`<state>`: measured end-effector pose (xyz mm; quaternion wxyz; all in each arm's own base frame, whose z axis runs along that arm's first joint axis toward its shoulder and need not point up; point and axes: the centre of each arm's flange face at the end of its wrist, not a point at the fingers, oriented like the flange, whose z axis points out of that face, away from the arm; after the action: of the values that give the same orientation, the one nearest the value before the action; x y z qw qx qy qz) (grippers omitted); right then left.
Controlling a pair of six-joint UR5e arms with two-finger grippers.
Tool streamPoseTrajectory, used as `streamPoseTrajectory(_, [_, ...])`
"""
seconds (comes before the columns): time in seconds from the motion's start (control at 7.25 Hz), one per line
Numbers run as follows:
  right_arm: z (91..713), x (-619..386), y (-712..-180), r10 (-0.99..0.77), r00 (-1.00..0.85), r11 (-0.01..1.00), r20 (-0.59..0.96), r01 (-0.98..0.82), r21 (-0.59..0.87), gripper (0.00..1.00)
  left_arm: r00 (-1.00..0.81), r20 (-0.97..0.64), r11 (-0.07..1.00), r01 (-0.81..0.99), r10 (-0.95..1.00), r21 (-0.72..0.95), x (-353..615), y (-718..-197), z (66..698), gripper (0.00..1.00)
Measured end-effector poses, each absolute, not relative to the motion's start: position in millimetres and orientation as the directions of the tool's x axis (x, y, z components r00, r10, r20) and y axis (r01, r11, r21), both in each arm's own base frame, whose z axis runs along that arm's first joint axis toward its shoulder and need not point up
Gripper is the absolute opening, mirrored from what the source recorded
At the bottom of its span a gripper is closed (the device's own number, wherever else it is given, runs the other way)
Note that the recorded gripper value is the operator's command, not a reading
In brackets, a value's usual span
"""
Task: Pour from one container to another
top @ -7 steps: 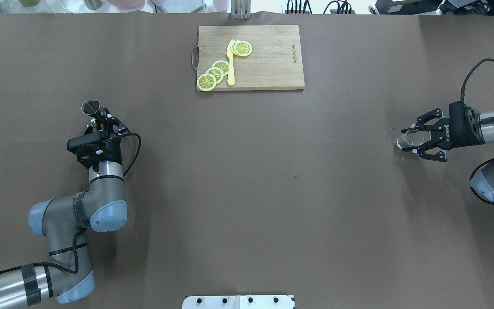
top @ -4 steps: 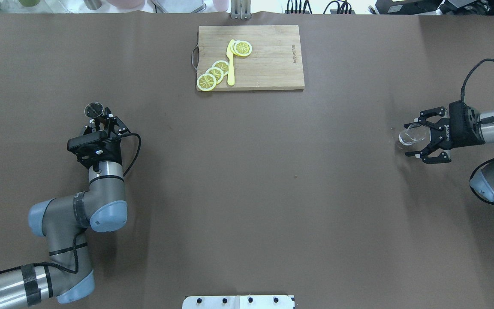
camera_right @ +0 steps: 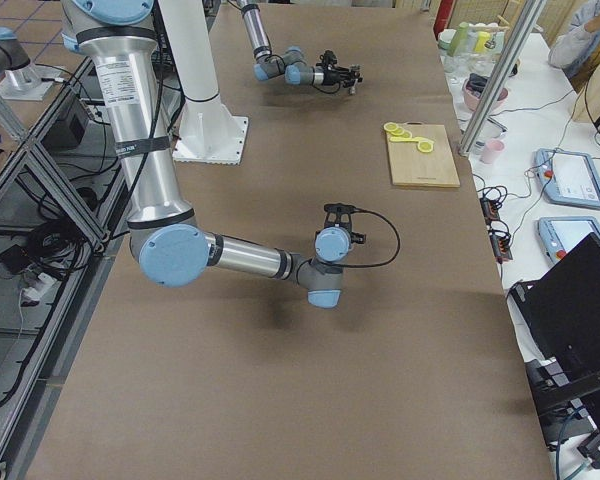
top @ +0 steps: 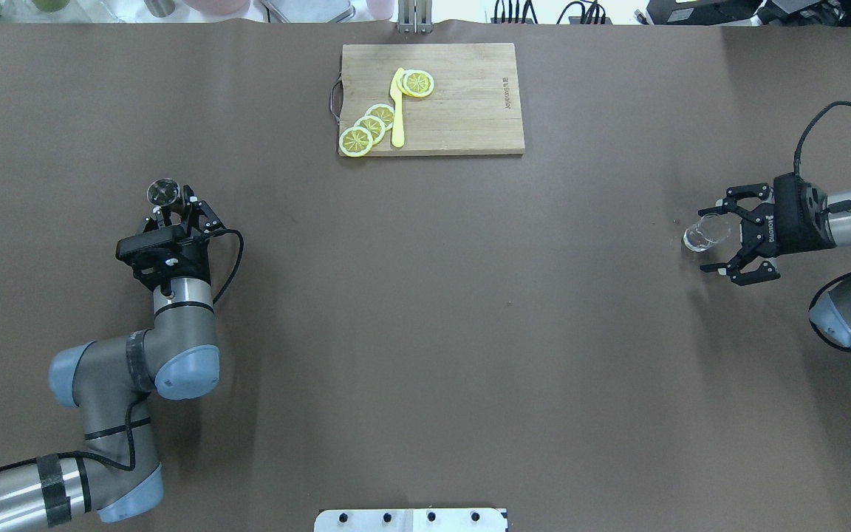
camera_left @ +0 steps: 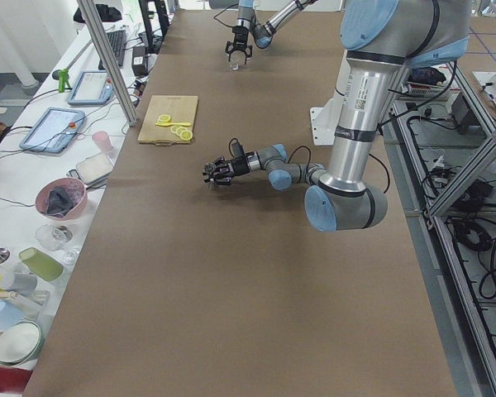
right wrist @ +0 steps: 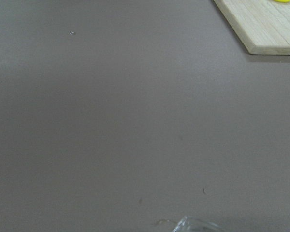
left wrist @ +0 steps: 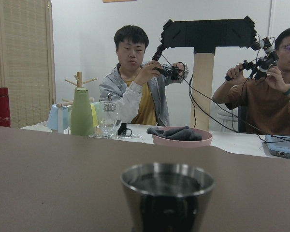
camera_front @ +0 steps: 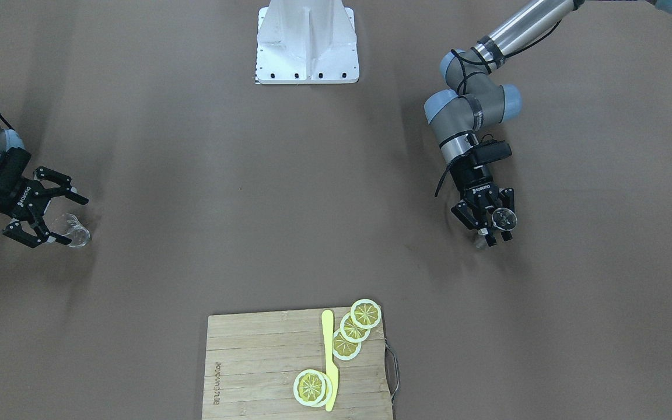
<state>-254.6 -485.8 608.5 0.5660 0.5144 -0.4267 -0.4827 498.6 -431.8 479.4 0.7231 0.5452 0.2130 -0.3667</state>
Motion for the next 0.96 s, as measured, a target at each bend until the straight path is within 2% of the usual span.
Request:
streamPoseTrajectory(0.55, [593.6,-202.4,-511.3,-0.978,0.206,0.043,0.022,0.095,0.995,1.00,0.640,-0.709,0.132,0.763,-0.297,0.633,498.1,-431.8,478.9,0.98])
streamPoseTrajectory(0.83, [577.0,-150.9,-527.4,-0.971,0.215,0.129,0.103,0.110,0.985,1.00,0.634,-0.716,0.131,0.768,-0.293,0.626,498.9,-431.1,475.1,0.98])
streamPoseTrajectory(0.96, [576.4,-122.6,-530.7,-0.960,0.219,0.206,0.176,0.123,0.971,1.00,0.628,-0.723,0.131,0.773,-0.287,0.620,500.7,-428.7,470.9,0.98])
